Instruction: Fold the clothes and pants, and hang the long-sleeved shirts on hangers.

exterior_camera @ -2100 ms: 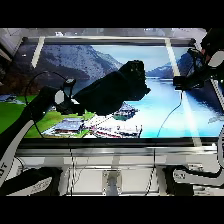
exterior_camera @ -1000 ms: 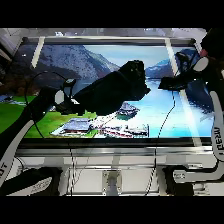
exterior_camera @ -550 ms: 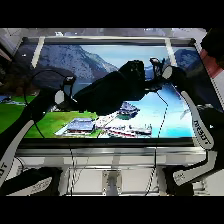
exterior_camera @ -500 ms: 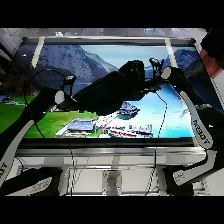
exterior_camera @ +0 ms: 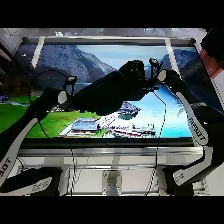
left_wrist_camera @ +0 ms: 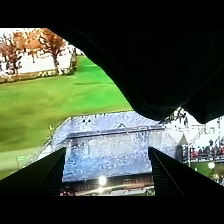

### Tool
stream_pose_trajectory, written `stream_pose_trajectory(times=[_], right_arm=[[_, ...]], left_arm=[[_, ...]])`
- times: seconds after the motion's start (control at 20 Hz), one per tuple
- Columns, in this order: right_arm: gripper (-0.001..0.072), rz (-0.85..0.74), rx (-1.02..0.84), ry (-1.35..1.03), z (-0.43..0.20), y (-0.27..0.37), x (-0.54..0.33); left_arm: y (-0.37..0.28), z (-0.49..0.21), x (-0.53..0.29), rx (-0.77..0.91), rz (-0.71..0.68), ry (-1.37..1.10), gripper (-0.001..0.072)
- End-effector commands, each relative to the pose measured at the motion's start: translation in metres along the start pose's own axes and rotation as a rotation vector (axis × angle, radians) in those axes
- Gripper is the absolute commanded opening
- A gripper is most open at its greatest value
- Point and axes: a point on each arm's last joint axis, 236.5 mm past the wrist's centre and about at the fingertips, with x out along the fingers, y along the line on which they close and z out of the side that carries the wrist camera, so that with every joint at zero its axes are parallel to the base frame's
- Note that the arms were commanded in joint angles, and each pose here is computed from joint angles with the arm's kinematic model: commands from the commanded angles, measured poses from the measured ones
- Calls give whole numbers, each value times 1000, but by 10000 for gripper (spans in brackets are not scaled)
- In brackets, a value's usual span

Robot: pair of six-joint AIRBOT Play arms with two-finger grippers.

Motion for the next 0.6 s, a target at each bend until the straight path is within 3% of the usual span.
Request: stream_pose_trajectory(times=[0.0,0.1,0.4,0.5,0.55], right_arm=[[422,-8,15,-28,6,-3,7],[376,-13,19,2,-2,-6,16],[394,-74,-19,32,-9,-27,29],[654,-80,-9,56,-8,-33,21],[667,-83,1,67,-6,-37,15]], left_arm=[[-2,12,2,6,-7,-48,577],[-3,18,2,6,-12,-72,577],[-4,18,2,97,-10,-75,578],[-4,18,2,134,-9,-75,577],[-4,18,2,160,-8,-76,578]])
